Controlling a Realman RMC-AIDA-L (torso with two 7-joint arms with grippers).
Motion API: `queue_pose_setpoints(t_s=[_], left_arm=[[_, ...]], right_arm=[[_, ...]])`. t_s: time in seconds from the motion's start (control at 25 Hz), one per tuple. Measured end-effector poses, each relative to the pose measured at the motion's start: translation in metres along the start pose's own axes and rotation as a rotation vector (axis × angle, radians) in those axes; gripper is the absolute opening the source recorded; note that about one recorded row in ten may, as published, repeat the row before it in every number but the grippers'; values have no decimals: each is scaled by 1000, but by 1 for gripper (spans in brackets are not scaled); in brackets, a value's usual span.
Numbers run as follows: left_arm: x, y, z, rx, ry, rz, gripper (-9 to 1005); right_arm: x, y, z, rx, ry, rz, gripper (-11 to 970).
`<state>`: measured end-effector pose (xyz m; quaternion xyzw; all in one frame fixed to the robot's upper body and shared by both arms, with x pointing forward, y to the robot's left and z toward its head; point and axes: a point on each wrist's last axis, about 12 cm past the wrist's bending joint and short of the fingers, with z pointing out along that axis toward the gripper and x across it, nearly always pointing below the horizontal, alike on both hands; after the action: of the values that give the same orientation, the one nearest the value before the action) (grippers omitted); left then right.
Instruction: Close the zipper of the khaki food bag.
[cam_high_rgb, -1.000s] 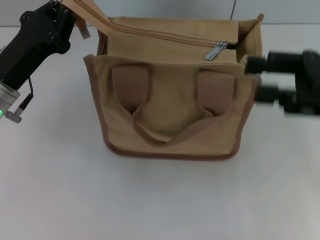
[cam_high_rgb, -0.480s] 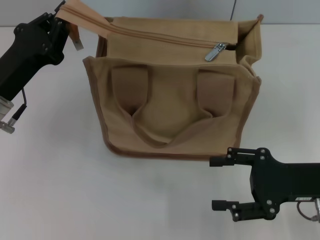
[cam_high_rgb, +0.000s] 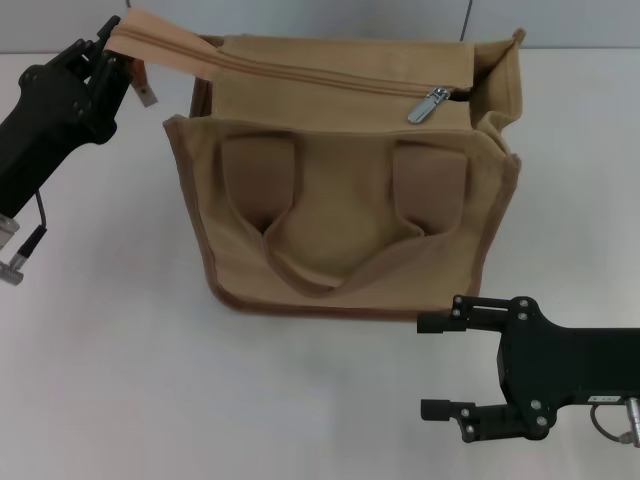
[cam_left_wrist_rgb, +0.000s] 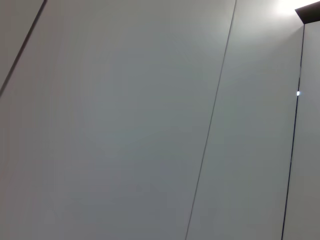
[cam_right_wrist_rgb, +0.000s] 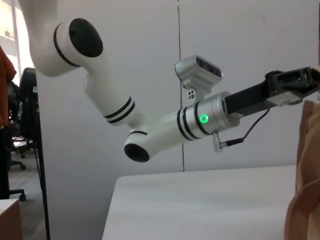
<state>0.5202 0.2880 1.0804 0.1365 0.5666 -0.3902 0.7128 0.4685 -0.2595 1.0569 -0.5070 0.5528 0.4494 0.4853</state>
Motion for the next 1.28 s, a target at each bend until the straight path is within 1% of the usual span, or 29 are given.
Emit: queue_pose_setpoints(t_s=[0.04, 0.08, 0.12, 0.24, 0.28, 0.32, 0.44, 0.48, 0.52, 0.64, 0.68, 0.72, 0.76, 0.8, 0.84, 0.88, 0.92, 0.96, 1.0, 1.08, 1.16, 1.28], left_arm=[[-1, 1, -1, 2, 10, -15, 20], [-4, 4, -5, 23, 60, -34, 20], [-4, 4, -5, 23, 60, -34, 54], [-16, 12, -14, 67, 164, -58, 157], [-29, 17, -25, 100, 243, -56, 191], [-29, 17, -25, 100, 243, -56, 237], [-46, 22, -43, 134, 326, -36, 377], [-55, 20, -56, 172, 365, -24, 423], [-55, 20, -56, 172, 365, -24, 470], [-61, 13, -70, 252, 392, -14, 613], [-59, 6, -74, 306, 396, -5, 660], [-59, 6, -74, 306, 396, -5, 675], [-51, -2, -73, 356, 406, 1, 691], [-51, -2, -73, 356, 406, 1, 706], [-45, -7, -70, 389, 422, 2, 721], [-34, -16, -65, 459, 457, -7, 737], [-34, -16, -65, 459, 457, -7, 752], [-26, -23, -60, 516, 485, -17, 767], [-26, -23, -60, 516, 485, -17, 783], [-14, -33, -52, 589, 516, -20, 798], [-10, -37, -50, 615, 524, -9, 798], [-5, -38, -49, 617, 534, 11, 798]], right_arm=[[0, 0, 1, 1, -3, 1, 751], [0, 0, 2, 2, -8, 3, 751], [0, 0, 2, 2, -8, 3, 751], [-1, -2, 3, 0, -11, 4, 750], [-2, -3, 4, -3, -12, 6, 750], [-2, -3, 4, -3, -12, 6, 750], [-2, -3, 4, 0, -11, 9, 750], [-1, -4, 6, 3, -9, 11, 750], [-1, -4, 6, 3, -9, 11, 750], [-1, -5, 9, -1, -14, 20, 750], [-1, -6, 10, 3, -18, 24, 751], [-1, -6, 10, 3, -18, 24, 751], [-1, -6, 9, 19, -27, 29, 751], [-1, -6, 9, 19, -27, 29, 751], [-1, -6, 9, 28, -33, 33, 751], [-1, -6, 9, 33, -41, 39, 751], [-1, -6, 9, 33, -41, 39, 751], [0, -5, 10, 30, -44, 45, 751], [0, -5, 10, 30, -44, 45, 751], [1, -5, 13, 22, -38, 52, 751], [2, -6, 13, 24, -32, 55, 752], [2, -6, 14, 25, -30, 58, 752]])
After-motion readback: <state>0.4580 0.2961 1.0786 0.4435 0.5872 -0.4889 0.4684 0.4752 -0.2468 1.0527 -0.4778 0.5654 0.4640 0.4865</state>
